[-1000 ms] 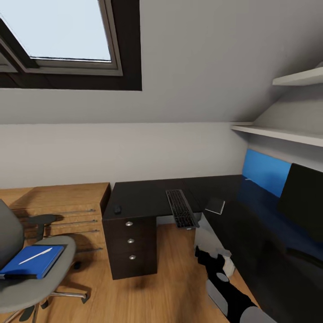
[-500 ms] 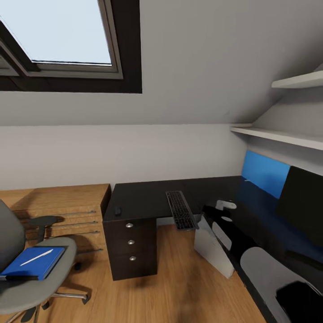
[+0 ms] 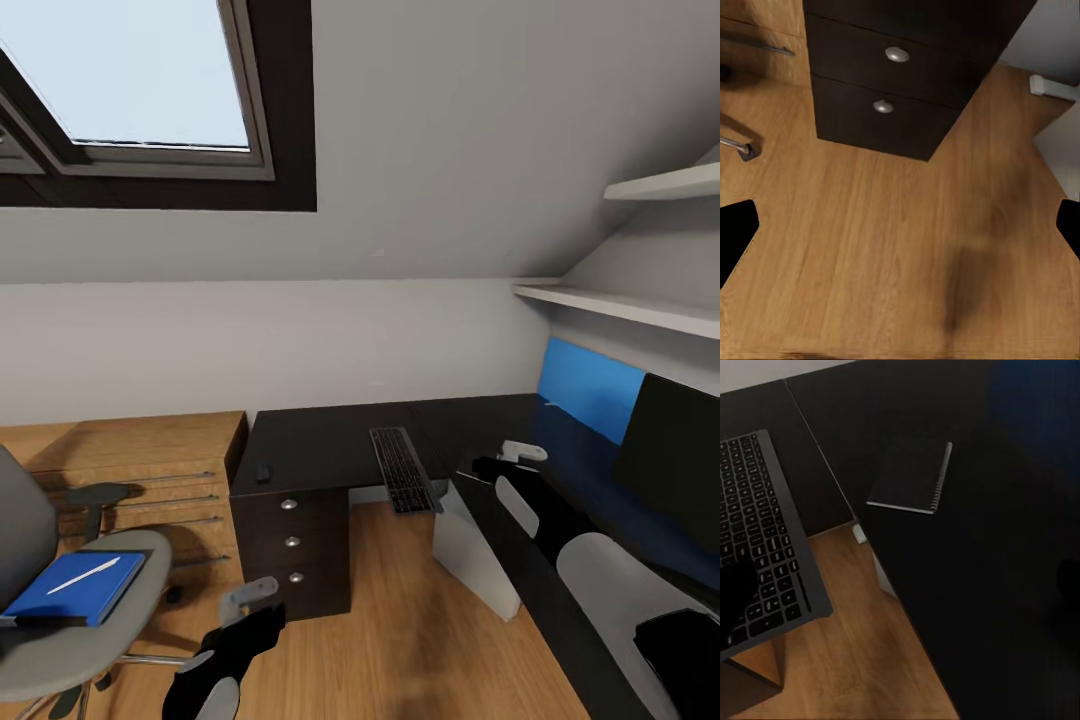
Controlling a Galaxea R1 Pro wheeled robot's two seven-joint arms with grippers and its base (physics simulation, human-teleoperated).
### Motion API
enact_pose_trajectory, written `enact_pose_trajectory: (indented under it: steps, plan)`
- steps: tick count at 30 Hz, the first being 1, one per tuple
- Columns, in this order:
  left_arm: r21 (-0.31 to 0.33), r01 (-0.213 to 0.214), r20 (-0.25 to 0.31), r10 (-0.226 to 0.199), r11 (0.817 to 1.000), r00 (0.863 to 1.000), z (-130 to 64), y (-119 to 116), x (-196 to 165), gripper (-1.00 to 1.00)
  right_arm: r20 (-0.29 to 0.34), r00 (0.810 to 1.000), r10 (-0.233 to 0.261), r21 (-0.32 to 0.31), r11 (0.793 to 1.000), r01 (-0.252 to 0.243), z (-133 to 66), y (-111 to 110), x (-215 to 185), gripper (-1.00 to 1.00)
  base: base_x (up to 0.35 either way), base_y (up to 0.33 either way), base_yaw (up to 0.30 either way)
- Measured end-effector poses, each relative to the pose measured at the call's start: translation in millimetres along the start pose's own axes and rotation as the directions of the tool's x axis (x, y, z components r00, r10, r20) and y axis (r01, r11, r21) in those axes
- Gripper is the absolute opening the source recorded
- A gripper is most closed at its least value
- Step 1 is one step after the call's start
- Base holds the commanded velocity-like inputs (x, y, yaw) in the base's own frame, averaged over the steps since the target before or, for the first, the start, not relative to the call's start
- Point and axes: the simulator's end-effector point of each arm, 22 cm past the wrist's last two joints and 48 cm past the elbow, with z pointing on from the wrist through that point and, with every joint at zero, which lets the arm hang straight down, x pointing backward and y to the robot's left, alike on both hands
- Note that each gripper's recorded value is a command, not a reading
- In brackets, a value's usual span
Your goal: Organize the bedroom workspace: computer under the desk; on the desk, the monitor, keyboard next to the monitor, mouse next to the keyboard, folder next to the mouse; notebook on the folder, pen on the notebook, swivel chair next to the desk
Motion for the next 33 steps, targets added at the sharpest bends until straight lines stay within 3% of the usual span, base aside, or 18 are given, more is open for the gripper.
enact_pose_trajectory:
  steps: [5,16,19,23,27,33]
  plan:
    - [-0.037,0.007,-0.008,-0.007,0.999,1.000,7.9,15,8,1.00,-0.009,1.000,-0.004,0.006,1.000,0.004,0.5,-3,4,1.00,0.062,0.000,0.000]
    - [-0.038,0.008,-0.008,-0.008,0.999,1.000,8.1,15,10,1.00,-0.003,1.000,-0.002,0.011,1.000,0.002,0.7,-6,4,1.00,0.309,0.000,0.000]
    - [-0.035,0.009,-0.003,-0.009,0.999,1.000,7.3,14,8,1.00,0.004,1.000,0.000,0.029,1.000,0.000,5.3,-15,14,1.00,0.330,0.000,0.000]
    - [-0.014,0.025,0.035,-0.025,1.000,0.999,1.5,7,-7,1.00,0.003,1.000,-0.014,0.043,0.999,0.014,7.1,-21,18,1.00,0.323,0.000,0.000]
    - [0.027,0.073,0.129,-0.076,0.997,0.989,-12.4,-3,-39,1.00,0.005,1.000,-0.028,0.057,0.998,0.027,8.3,-29,19,1.00,0.299,0.000,0.000]
    - [0.040,0.083,0.153,-0.088,0.996,0.984,-18.3,-6,-42,1.00,-0.024,0.999,-0.033,0.083,0.996,0.035,11.4,-43,32,1.00,0.311,0.000,0.000]
